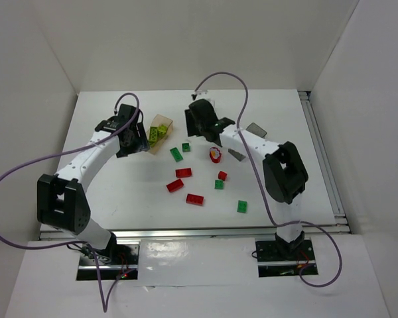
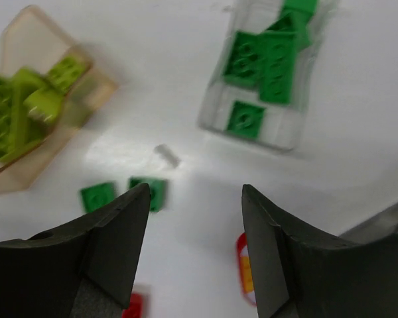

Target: Sort the legos into containers by color

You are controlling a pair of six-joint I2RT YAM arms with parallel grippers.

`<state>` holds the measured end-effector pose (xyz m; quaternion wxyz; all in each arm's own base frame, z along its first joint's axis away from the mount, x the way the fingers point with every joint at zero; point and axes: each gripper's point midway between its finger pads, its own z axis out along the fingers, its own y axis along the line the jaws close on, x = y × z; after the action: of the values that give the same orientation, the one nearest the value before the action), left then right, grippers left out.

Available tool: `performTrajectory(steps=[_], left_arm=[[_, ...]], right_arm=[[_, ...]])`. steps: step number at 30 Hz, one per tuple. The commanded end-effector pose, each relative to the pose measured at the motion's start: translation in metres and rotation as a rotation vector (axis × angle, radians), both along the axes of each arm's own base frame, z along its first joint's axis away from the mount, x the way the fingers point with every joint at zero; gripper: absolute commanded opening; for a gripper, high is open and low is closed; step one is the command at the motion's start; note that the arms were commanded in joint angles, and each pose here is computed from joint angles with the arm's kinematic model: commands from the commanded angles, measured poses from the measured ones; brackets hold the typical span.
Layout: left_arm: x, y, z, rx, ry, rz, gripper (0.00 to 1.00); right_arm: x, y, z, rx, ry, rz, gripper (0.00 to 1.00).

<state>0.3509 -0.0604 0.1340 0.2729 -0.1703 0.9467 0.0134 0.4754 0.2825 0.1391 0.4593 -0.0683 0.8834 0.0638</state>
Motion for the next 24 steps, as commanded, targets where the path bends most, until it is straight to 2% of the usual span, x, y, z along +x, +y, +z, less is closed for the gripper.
performTrajectory(steps=[1,4,6,9,10,11,18,20,22,23,24], left_arm=[[-0.002,0.007,0.017,0.021,-0.05,-0.002,0.8],[-0.004,0.008,0.014,0.023,-0.042,-0.002,0.8],[-0.005,0.006,0.014,0.015,-0.04,-0.007,0.8],[-0.007,0.007,0.011,0.017,-0.031,-0.007,0.8],[-0.007,0.007,0.014,0.015,-0.04,-0.007,0.8],[-0.007,0.007,0.014,0.015,-0.04,-0.007,0.8],[-0.007,0.008,0.017,0.023,-0.047,-0.022,0.8],[-0.01,0.008,0.013,0.025,-0.038,-0.022,0.8],[-0.01,0.008,0.013,0.025,-0.038,-0.022,0.8],[-0.01,0.008,0.013,0.025,-0.038,-0.022,0.8],[-0.01,0.008,0.013,0.025,-0.038,-0.022,0.8]], right_arm=[[-0.042,0.031,-0.01,0.047,0.051,0.089,0.65],[-0.059,0.039,-0.031,0.08,0.127,0.107,0.67],[-0.062,0.05,-0.043,0.078,0.141,0.117,0.72],[-0.048,0.056,-0.056,0.047,0.151,0.094,0.76],[-0.039,0.064,-0.046,0.061,0.134,0.096,0.76],[-0.035,0.064,-0.062,0.026,0.152,0.091,0.76],[-0.018,0.075,-0.08,0.011,0.154,0.081,0.76],[-0.016,0.077,-0.08,0.01,0.155,0.081,0.72],[-0.011,0.075,-0.085,0.012,0.164,0.066,0.6],[-0.011,0.075,-0.085,0.012,0.164,0.066,0.5],[-0.011,0.075,-0.085,0.012,0.164,0.066,0.5]])
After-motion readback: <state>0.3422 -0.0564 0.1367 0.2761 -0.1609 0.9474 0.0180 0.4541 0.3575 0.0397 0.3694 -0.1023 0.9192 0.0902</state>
